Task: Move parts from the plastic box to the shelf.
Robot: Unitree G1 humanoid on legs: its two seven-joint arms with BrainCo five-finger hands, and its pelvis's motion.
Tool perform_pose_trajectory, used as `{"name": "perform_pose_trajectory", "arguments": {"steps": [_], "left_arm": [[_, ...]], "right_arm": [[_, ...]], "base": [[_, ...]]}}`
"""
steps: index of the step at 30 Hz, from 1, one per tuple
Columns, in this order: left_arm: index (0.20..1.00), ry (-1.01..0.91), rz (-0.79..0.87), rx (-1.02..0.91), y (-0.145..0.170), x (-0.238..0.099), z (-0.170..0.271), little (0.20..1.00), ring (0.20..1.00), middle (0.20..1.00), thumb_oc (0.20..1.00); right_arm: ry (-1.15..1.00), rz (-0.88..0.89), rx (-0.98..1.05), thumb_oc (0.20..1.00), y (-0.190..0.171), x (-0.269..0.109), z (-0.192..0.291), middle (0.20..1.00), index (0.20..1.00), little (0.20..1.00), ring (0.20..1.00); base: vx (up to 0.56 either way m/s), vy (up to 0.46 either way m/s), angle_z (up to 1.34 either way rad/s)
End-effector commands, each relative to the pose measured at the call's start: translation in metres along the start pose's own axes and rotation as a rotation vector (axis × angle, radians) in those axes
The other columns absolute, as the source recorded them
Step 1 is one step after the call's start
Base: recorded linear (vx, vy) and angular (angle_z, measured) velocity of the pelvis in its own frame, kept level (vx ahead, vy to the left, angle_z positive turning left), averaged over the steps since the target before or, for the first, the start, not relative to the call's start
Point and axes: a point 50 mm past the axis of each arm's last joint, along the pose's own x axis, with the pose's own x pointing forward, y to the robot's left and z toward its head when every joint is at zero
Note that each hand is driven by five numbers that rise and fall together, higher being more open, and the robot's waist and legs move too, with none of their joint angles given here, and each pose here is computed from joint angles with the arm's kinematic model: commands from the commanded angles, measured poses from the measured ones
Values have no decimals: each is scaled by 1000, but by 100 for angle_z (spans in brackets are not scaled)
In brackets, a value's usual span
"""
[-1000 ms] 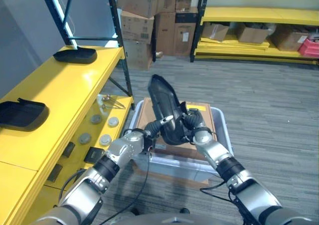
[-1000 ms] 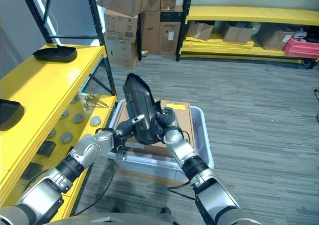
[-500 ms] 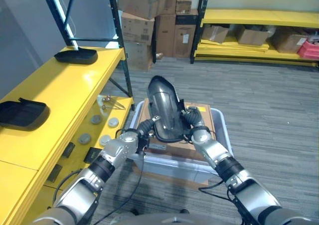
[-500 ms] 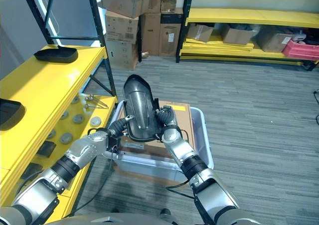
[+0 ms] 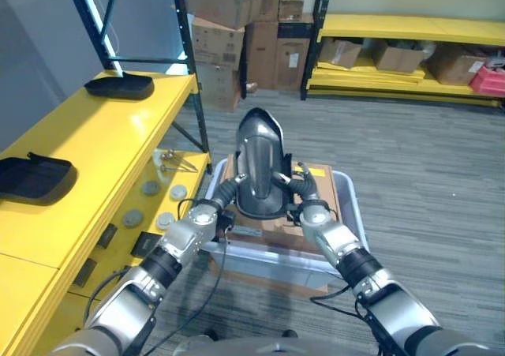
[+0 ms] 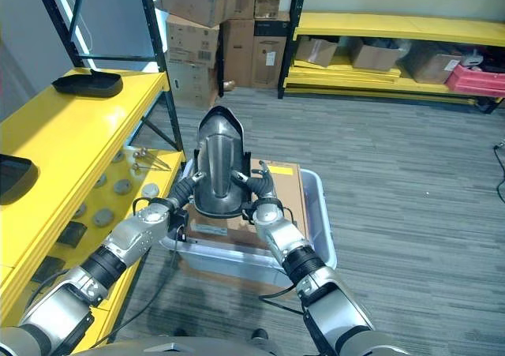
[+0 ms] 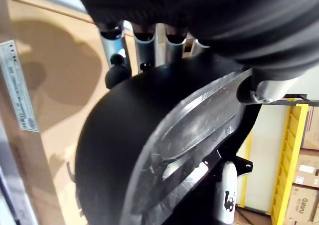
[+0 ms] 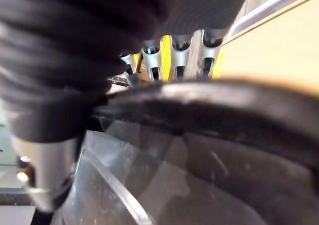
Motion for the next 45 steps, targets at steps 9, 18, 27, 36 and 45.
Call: {"name": "perform_pose_trajectory", "arguments": {"steps": [9,18,27,36,45], "left_arm": [[200,-393,203,-114,52,-21,42,200,200,200,200],[200,-568,489,-17,126,-76,46,200,200,200,200],[200,-750,787,151,176,-161,66,200,200,200,200],[200,-776,857,117,189,-177,59,200,200,200,200],[200,-737,880,83,196,-185,45,200,200,200,200]], "right_arm": [[179,-280,-72,1000,-89,-13,-81,1000,1000,1000,1000],[640,-322,-129,1000,-139,-83,-194,1000,1000,1000,1000],[1080,-64,-206,1000,-107,-187,-280,1000,1000,1000,1000],[1039,-7,-226,1000,-110,-190,-282,1000,1000,1000,1000],[1047,49,-310,1000,-115,-199,-287,1000,1000,1000,1000]], "base": [[-17,16,0],[-10,32,-10],[-20,38,20],[-98,-74,138],[-135,-91,61]]}}
